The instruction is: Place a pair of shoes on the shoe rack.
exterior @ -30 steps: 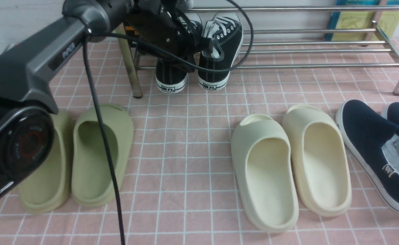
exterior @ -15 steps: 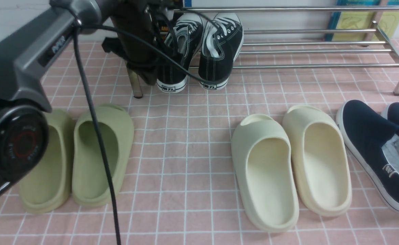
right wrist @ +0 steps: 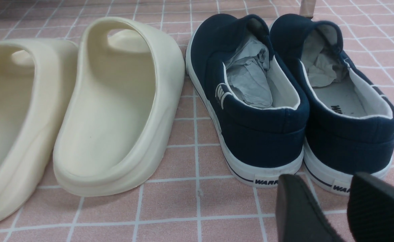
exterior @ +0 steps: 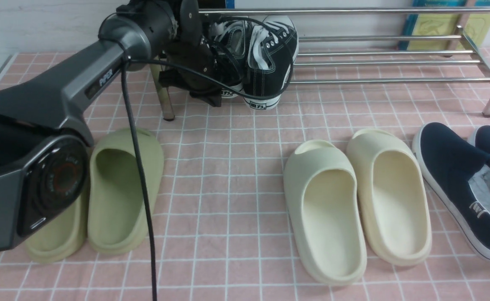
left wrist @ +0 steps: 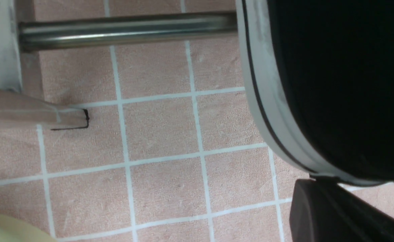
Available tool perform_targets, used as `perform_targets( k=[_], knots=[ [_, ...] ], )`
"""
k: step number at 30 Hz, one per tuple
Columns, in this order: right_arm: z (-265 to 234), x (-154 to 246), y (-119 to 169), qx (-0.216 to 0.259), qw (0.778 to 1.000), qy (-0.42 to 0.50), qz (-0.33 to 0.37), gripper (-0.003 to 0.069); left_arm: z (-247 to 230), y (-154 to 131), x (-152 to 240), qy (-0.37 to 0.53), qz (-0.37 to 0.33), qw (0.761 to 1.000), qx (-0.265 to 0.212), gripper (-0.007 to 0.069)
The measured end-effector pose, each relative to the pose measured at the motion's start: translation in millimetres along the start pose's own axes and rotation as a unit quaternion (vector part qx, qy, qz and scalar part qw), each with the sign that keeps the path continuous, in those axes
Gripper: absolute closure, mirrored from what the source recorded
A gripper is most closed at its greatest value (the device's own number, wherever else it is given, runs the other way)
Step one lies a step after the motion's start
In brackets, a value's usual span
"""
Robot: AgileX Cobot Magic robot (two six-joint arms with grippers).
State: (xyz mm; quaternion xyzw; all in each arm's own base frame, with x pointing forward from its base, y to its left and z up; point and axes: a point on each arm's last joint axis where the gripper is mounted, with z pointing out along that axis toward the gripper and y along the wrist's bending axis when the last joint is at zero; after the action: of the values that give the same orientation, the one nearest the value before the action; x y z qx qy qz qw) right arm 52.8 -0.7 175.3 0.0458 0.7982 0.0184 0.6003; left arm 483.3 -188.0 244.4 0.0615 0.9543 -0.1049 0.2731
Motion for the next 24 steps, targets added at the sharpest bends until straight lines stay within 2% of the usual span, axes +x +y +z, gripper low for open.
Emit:
perform_targets(
  k=[7, 12, 13, 16, 17, 20, 21, 24],
  knots=[
    [0.0, 0.0, 0.0, 0.0, 1.0, 0.0, 0.0, 0.0419, -3.1, -0.3, -0.5, 0.0, 0.012, 1.0, 0.0, 0.0603],
    [0.0, 0.0, 0.0, 0.0, 1.0, 0.0, 0.0, 0.0419, -61.4, -2.9, -15.9, -0.045, 0.044, 0.998, -0.01, 0.0596],
    [0.0, 0.0, 0.0, 0.0, 1.0, 0.0, 0.0, 0.0419, -61.4, -2.8, -15.8, -0.045, 0.045, 0.998, -0.01, 0.0596],
    [0.0, 0.0, 0.1, 0.0, 1.0, 0.0, 0.001, 0.0419, -126.0, -4.9, -23.1, -0.084, 0.059, 0.995, -0.015, 0.0592],
    [0.0, 0.0, 0.1, 0.0, 1.0, 0.0, 0.001, 0.0419, -133.2, -4.7, -23.5, -0.088, 0.061, 0.994, -0.017, 0.0592],
    [0.0, 0.0, 0.1, 0.0, 1.0, 0.0, 0.001, 0.0419, -194.6, 0.3, -18.6, -0.101, 0.084, 0.99, -0.051, 0.0592],
    [0.0, 0.0, 0.1, 0.0, 1.0, 0.0, 0.001, 0.0419, -198.2, 0.7, -18.0, -0.101, 0.086, 0.99, -0.053, 0.0591],
    [0.0, 0.0, 0.1, 0.0, 1.0, 0.0, 0.001, 0.0419, -263.8, 7.1, -6.0, -0.126, 0.097, 0.984, -0.082, 0.0588]
  ],
)
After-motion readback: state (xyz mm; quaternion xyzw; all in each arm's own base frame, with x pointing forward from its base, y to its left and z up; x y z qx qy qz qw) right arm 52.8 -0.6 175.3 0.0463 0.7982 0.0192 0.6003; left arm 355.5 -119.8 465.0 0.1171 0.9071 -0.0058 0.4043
